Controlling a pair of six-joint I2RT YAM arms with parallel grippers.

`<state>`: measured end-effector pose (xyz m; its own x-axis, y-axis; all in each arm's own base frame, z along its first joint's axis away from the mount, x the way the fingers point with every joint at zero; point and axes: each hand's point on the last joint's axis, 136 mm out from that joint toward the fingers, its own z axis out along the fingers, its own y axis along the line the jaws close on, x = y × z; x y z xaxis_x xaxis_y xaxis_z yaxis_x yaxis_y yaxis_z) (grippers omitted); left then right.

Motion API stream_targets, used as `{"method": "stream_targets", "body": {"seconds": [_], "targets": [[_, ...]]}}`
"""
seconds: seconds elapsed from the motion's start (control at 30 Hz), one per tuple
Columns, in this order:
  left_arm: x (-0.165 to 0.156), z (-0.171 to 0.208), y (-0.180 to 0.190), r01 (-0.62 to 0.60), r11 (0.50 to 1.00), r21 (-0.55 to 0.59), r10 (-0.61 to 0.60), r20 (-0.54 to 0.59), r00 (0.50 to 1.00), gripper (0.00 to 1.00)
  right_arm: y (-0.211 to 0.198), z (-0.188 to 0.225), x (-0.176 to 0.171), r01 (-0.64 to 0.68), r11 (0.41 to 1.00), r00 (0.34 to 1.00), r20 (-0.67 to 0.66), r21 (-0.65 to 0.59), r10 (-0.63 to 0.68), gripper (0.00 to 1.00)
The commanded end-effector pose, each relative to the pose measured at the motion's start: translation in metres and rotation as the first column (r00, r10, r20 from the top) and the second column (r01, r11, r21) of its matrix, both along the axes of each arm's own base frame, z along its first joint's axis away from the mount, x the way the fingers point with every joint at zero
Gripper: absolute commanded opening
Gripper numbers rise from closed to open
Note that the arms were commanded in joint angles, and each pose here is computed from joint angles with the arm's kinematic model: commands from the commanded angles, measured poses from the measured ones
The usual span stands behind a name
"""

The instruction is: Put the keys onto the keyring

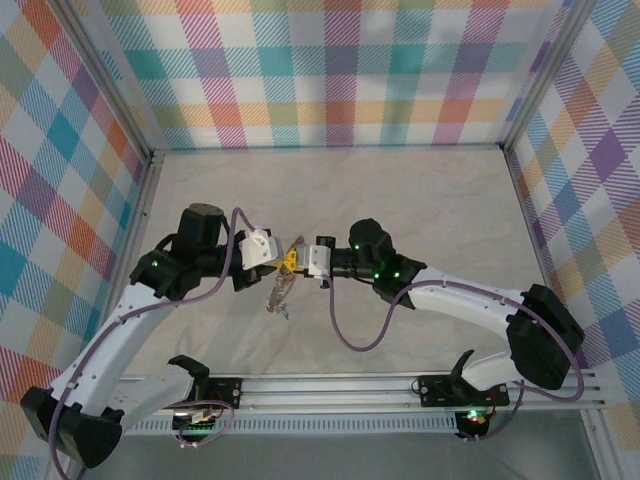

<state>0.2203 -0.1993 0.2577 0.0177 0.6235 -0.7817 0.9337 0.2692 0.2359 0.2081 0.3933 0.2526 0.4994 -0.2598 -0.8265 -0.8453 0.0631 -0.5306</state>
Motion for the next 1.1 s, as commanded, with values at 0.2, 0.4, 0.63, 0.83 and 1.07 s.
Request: {"method": "stream_targets", "body": {"seconds": [0.2,0.4,0.63,0.83,1.07], "targets": [[0.015,0.022,-0.003,-0.083,0.991,-0.101,0.065,-0.169,0.984,0.0,0.001,0.017,0.012,0.145,0.987,0.918,0.382,-0.074,-0.106,0.07],[0.02,0.028,-0.008,-0.074,0.984,-0.16,0.037,-0.223,0.974,0.0,-0.002,0.02,0.017,0.183,0.981,0.89,0.437,-0.072,-0.134,0.06],[0.012,0.035,0.003,-0.015,0.984,-0.179,-0.003,-0.098,0.995,0.17,-0.01,0.031,0.004,0.105,0.994,0.941,0.323,0.007,-0.102,0.0],[-0.005,0.035,0.004,0.078,0.979,-0.188,-0.077,0.011,0.997,0.31,-0.033,0.055,-0.013,-0.084,0.984,0.995,0.073,0.159,0.073,0.0],[-0.005,0.046,-0.003,0.108,0.959,-0.264,-0.101,0.04,0.994,0.34,-0.038,0.057,-0.023,-0.233,0.955,0.957,-0.13,0.182,0.258,0.0]]}}
